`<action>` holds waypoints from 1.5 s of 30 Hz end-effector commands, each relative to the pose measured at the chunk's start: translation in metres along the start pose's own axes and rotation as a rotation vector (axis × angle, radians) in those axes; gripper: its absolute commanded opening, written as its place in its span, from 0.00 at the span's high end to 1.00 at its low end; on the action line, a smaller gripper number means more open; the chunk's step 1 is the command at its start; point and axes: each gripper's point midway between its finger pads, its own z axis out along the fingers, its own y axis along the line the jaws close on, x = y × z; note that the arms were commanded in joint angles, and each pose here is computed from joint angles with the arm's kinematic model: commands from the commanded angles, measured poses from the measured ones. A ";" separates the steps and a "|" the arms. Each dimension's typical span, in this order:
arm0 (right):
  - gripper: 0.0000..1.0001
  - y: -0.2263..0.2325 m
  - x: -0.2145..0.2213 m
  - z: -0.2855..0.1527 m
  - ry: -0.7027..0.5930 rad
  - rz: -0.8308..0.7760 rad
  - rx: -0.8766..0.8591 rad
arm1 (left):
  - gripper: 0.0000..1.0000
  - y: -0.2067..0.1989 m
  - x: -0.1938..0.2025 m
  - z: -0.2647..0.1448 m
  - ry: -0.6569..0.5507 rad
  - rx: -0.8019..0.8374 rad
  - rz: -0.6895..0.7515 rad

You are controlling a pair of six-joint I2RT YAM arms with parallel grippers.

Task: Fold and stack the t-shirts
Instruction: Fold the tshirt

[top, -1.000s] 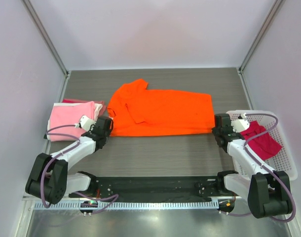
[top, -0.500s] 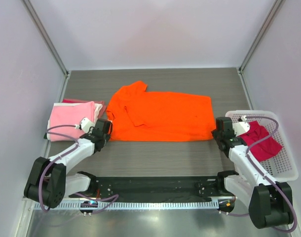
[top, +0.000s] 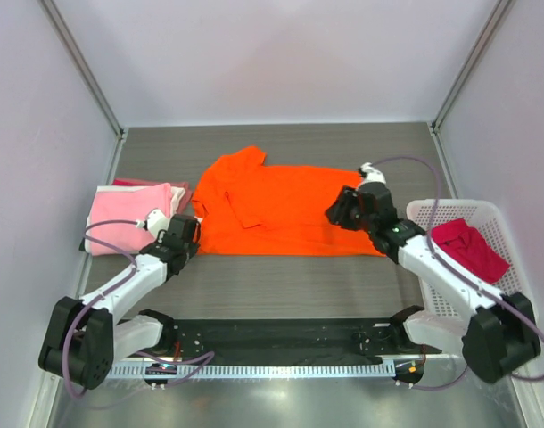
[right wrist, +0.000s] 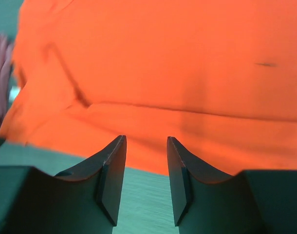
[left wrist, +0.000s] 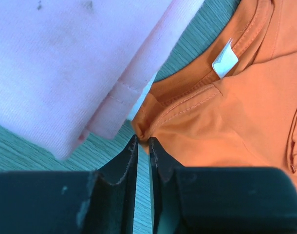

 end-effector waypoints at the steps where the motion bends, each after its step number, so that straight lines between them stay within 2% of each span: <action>1: 0.55 0.075 0.012 0.009 0.092 -0.210 -0.286 | 0.85 -0.003 -0.009 0.001 -0.031 0.002 0.019; 2: 0.54 0.096 0.030 0.020 0.164 -0.290 -0.338 | 0.82 -0.005 -0.007 0.001 -0.021 0.010 0.027; 5: 0.54 0.141 0.047 0.038 0.206 -0.431 -0.390 | 0.76 -0.007 -0.005 0.002 -0.010 0.021 0.035; 6: 0.54 0.139 0.063 0.046 0.237 -0.464 -0.370 | 0.75 -0.007 -0.004 0.002 -0.006 0.021 0.036; 8: 0.53 0.160 0.063 0.055 0.219 -0.526 -0.387 | 0.71 -0.006 -0.001 0.003 0.008 0.017 0.042; 9: 0.53 0.162 0.082 0.065 0.250 -0.587 -0.380 | 0.70 -0.005 0.002 0.004 0.019 0.012 0.044; 10: 0.53 0.176 0.076 0.069 0.228 -0.609 -0.392 | 0.70 -0.005 0.003 0.004 0.027 0.009 0.041; 12: 0.53 0.180 0.097 0.082 0.270 -0.678 -0.395 | 0.69 -0.003 0.006 0.005 0.039 -0.006 0.045; 17: 0.53 0.204 0.112 0.101 0.283 -0.785 -0.418 | 0.67 -0.001 0.007 0.008 0.045 -0.032 0.043; 21: 0.52 0.209 0.117 0.116 0.264 -0.841 -0.378 | 0.69 -0.003 0.012 0.012 0.064 -0.035 0.034; 25: 0.54 0.203 0.112 0.120 0.247 -0.819 -0.314 | 0.83 -0.005 0.016 0.015 0.084 -0.038 0.031; 27: 0.54 0.207 0.099 0.106 0.216 -0.759 -0.318 | 0.83 -0.007 0.016 0.012 0.096 -0.030 0.040; 28: 0.54 0.192 0.105 0.102 0.230 -0.740 -0.289 | 0.79 -0.008 0.015 0.011 0.100 -0.024 0.046; 30: 0.49 0.188 0.082 0.080 0.152 -0.635 -0.253 | 0.70 -0.013 0.009 0.000 0.091 0.017 0.064; 31: 0.46 0.164 0.091 0.076 0.166 -0.613 -0.197 | 0.54 -0.012 0.008 -0.003 0.087 0.025 0.066; 32: 0.46 0.146 0.074 0.071 0.097 -0.564 -0.093 | 0.46 -0.008 0.010 -0.006 0.087 0.032 0.064; 33: 0.44 0.138 0.056 0.055 0.035 -0.442 -0.051 | 0.41 -0.012 0.004 -0.015 0.068 0.074 0.040; 34: 0.42 0.107 0.058 0.049 0.013 -0.381 0.041 | 0.36 -0.012 0.004 -0.018 0.069 0.091 0.029; 35: 0.42 0.084 0.056 0.040 0.000 -0.332 0.119 | 0.34 -0.013 0.004 -0.022 0.067 0.114 0.016; 36: 0.37 0.069 0.031 0.021 -0.094 -0.243 0.173 | 0.33 -0.015 0.006 -0.027 0.074 0.145 -0.008; 38: 0.29 0.025 0.039 0.009 -0.123 -0.082 0.257 | 0.27 -0.015 0.008 -0.030 0.084 0.163 -0.035; 39: 0.29 0.013 0.032 0.000 -0.177 -0.004 0.275 | 0.27 -0.014 0.011 -0.029 0.083 0.173 -0.049; 40: 0.30 -0.007 0.028 -0.013 -0.230 0.139 0.277 | 0.27 -0.017 0.014 -0.030 0.091 0.196 -0.071; 44: 0.28 -0.058 0.019 -0.046 -0.364 0.439 0.293 | 0.28 -0.025 0.026 -0.027 0.127 0.254 -0.144; 45: 0.28 -0.066 0.019 -0.050 -0.380 0.472 0.300 | 0.29 -0.028 0.026 -0.026 0.125 0.266 -0.164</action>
